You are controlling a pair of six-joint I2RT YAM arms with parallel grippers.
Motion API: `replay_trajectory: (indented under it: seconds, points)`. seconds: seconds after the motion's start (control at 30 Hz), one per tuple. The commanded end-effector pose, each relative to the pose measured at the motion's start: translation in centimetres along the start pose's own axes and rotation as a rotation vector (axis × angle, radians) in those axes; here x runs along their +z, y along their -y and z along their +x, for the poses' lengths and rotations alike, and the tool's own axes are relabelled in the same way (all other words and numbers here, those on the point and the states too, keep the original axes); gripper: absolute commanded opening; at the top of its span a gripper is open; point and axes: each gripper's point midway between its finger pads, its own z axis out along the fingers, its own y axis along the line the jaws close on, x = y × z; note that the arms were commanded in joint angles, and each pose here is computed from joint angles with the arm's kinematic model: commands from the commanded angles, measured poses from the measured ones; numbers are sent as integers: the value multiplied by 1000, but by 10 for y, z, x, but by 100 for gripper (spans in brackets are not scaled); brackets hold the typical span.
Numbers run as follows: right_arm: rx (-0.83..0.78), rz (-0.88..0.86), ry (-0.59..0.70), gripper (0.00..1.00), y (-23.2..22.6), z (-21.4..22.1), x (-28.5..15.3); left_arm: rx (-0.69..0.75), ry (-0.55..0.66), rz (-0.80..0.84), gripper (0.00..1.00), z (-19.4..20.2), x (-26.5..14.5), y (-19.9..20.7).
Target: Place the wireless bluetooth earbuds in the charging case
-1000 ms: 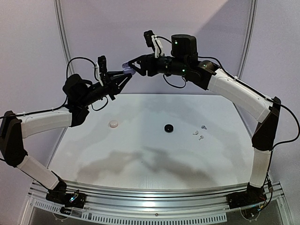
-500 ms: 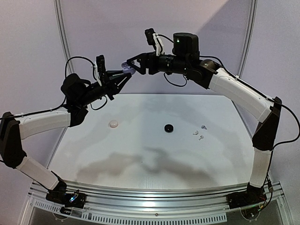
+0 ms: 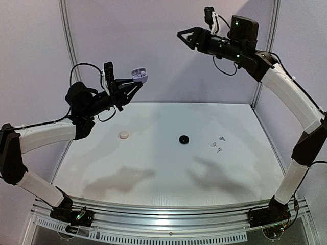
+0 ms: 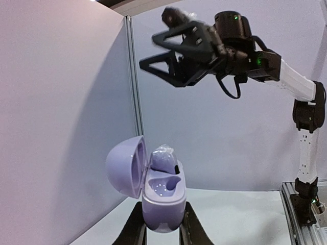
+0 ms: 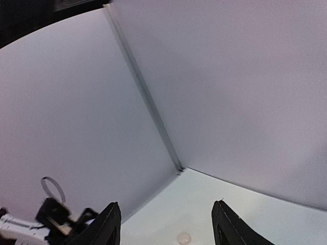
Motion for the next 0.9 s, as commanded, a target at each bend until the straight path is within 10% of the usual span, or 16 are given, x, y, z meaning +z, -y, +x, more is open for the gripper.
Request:
replay_trajectory:
  seconds: [0.0,0.43,0.87]
  points:
    - [125,627,-249,60,161,76,-51,-9,1,-2,0,-3,-4,7]
    - [85,899,-1221,62,337,303,-158,-2,-17,-6,0,0,-5,5]
    - [45,804,-1483,68,382,393,-185,-1,-37,-3,0,1,-1,2]
